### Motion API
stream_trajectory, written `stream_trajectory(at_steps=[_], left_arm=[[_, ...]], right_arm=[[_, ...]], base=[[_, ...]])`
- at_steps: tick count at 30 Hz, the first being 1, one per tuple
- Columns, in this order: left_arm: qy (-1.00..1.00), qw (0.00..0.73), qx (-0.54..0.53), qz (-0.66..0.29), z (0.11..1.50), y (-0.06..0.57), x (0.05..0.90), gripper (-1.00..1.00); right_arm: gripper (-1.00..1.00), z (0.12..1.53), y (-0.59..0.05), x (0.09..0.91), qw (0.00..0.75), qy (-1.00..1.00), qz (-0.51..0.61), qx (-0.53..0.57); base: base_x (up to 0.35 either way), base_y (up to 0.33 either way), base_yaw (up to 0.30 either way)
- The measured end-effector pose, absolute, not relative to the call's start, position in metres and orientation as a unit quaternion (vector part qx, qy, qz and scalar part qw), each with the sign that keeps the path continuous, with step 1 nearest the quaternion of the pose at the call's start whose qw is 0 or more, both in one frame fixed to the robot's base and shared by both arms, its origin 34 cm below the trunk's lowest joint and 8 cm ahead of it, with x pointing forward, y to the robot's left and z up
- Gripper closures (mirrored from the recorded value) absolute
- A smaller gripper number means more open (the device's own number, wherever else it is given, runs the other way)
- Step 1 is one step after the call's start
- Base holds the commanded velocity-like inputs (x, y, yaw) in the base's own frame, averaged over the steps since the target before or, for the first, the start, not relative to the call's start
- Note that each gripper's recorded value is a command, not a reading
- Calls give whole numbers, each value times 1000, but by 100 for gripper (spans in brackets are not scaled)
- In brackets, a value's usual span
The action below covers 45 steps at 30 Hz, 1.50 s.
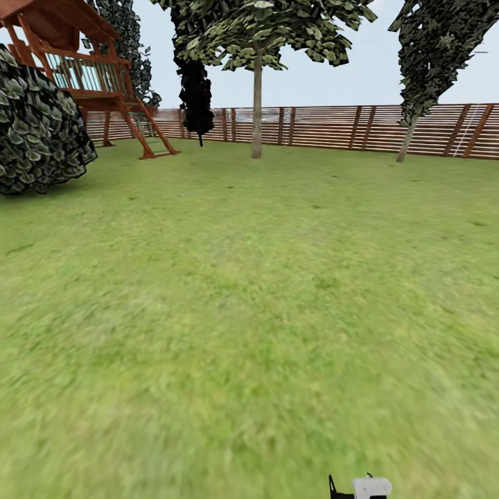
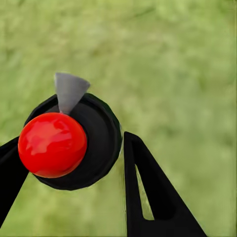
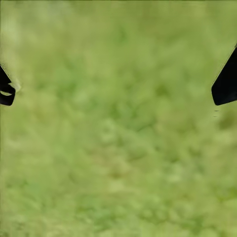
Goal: In the garden, pick up the pesticide atomizer on the floor and spray pesticide onto both trees until each tree trunk is fully covered.
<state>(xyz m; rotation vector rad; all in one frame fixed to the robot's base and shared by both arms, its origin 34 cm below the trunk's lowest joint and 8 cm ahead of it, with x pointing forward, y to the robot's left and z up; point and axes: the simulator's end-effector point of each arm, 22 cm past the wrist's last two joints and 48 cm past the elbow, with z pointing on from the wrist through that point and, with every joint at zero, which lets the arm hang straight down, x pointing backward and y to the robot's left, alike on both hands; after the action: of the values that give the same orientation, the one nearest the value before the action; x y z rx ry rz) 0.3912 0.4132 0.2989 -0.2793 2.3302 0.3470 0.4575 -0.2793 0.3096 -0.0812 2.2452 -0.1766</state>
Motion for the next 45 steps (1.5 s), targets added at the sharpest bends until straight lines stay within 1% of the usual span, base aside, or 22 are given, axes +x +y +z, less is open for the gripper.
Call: stream_trajectory(at_steps=[33, 45], left_arm=[[911, 376, -107, 132, 299, 411, 391, 100], [911, 376, -107, 132, 299, 411, 392, 100]], right_arm=[[-100, 310, -279, 457, 429, 900, -71, -32], [-100, 309, -270, 457, 429, 900, -65, -31]], base=[[339, 0, 0], [339, 0, 0]])
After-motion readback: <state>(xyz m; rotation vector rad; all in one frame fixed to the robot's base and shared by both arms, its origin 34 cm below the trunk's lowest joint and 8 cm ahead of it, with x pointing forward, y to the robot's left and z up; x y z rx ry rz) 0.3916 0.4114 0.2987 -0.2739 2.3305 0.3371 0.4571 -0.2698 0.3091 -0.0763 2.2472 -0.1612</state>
